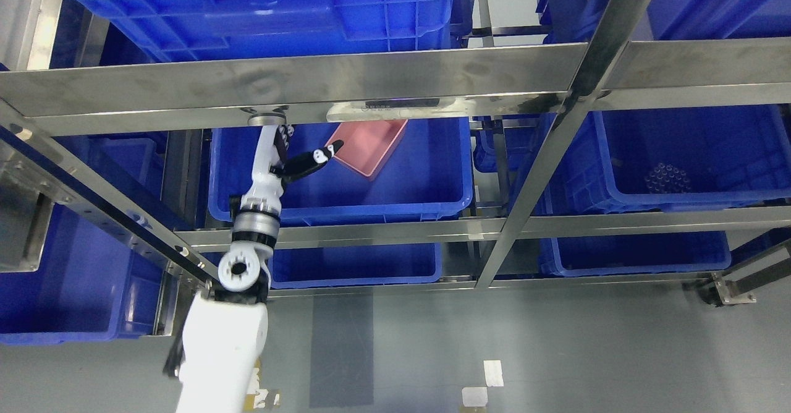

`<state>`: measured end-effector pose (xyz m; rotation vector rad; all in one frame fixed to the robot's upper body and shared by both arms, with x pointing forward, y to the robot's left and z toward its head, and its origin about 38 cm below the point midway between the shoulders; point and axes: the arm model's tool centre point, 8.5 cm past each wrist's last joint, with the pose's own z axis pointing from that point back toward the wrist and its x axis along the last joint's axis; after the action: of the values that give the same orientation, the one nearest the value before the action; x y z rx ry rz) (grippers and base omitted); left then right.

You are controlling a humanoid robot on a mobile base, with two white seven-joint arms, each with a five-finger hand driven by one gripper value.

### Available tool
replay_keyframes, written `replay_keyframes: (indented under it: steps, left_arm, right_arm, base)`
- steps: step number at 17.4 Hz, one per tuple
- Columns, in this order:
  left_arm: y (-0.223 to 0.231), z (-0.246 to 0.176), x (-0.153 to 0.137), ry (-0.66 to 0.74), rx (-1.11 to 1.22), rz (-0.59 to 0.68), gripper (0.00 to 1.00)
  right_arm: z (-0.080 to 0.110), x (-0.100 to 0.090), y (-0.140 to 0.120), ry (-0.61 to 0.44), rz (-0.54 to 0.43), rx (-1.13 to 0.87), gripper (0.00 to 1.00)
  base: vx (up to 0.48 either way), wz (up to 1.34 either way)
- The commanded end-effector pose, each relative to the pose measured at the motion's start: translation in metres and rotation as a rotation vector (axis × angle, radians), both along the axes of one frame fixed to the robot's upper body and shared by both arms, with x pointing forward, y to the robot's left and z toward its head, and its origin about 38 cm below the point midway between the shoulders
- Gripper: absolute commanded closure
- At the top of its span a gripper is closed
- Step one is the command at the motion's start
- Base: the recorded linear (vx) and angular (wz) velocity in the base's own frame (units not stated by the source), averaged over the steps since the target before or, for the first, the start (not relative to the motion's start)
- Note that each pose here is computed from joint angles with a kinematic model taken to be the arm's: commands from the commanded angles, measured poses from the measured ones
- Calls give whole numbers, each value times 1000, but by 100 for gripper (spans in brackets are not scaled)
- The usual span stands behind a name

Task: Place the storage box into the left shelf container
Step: 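Lower the pink box into the blue bin and release the left hand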

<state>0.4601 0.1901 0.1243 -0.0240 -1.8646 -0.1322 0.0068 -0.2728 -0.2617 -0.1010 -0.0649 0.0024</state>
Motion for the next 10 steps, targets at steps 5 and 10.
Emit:
replay_keyframes:
  steps: [5, 10]
  left_arm:
    - [22, 50, -76, -291, -99, 59, 2]
    - [22, 41, -71, -184, -83, 70, 2]
  right_arm:
    - [1, 10, -11, -23, -2, -17, 0]
    - [1, 10, -11, -23, -2, -16, 0]
  base:
    - [0, 0]
    - [0, 0]
